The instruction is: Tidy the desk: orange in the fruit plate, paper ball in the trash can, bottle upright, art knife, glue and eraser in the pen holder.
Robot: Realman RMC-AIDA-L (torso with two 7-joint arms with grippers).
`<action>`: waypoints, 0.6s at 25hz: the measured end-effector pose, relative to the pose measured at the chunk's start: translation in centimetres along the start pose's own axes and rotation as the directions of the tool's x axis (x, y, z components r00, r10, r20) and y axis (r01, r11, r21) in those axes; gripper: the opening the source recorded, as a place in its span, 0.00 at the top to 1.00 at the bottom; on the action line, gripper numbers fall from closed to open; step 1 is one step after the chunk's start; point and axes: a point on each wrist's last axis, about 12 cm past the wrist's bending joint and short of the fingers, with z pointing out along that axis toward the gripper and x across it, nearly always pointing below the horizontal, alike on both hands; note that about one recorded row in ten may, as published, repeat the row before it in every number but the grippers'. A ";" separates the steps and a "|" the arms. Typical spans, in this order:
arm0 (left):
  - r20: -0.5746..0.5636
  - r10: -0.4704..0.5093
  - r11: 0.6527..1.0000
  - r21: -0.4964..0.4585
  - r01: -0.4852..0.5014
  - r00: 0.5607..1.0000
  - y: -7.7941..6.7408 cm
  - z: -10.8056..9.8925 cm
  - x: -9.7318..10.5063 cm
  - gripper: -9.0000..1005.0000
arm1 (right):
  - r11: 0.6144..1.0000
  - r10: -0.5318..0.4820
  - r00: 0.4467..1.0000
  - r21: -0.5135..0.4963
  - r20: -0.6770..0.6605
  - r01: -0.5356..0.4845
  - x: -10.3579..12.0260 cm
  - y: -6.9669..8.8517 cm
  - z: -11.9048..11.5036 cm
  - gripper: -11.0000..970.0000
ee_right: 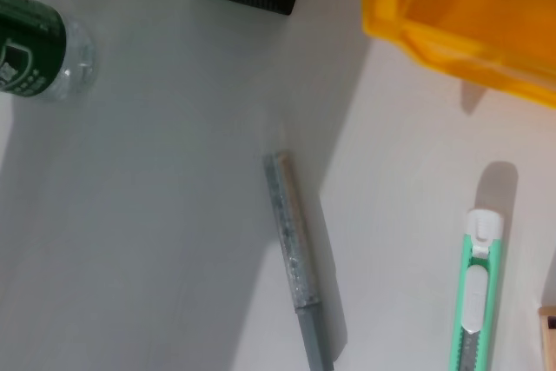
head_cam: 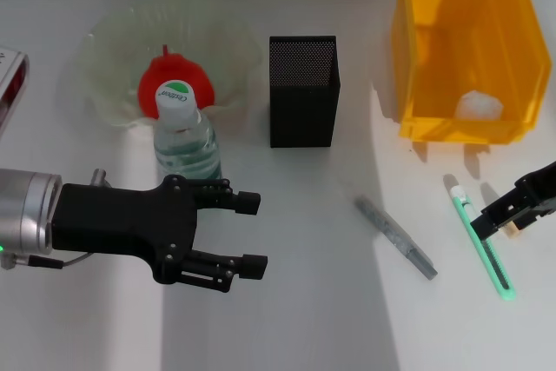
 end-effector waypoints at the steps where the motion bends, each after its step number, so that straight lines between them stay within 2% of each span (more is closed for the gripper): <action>1: 0.000 0.000 1.000 0.000 0.000 1.000 0.0 0.0 0.0 0.17 | 1.000 0.002 1.000 0.004 -0.005 -0.002 0.0 0.0 0.0 0.21; 5: 0.001 0.000 1.000 -0.001 0.000 1.000 -0.1 0.0 0.1 0.17 | 0.999 0.010 1.000 0.046 -0.023 -0.009 -0.2 -0.2 0.3 0.21; 15: 0.004 0.000 1.000 -0.004 0.000 1.000 -0.2 0.0 0.4 0.17 | 0.999 -0.001 0.999 0.051 -0.041 0.003 -0.3 0.1 0.8 0.21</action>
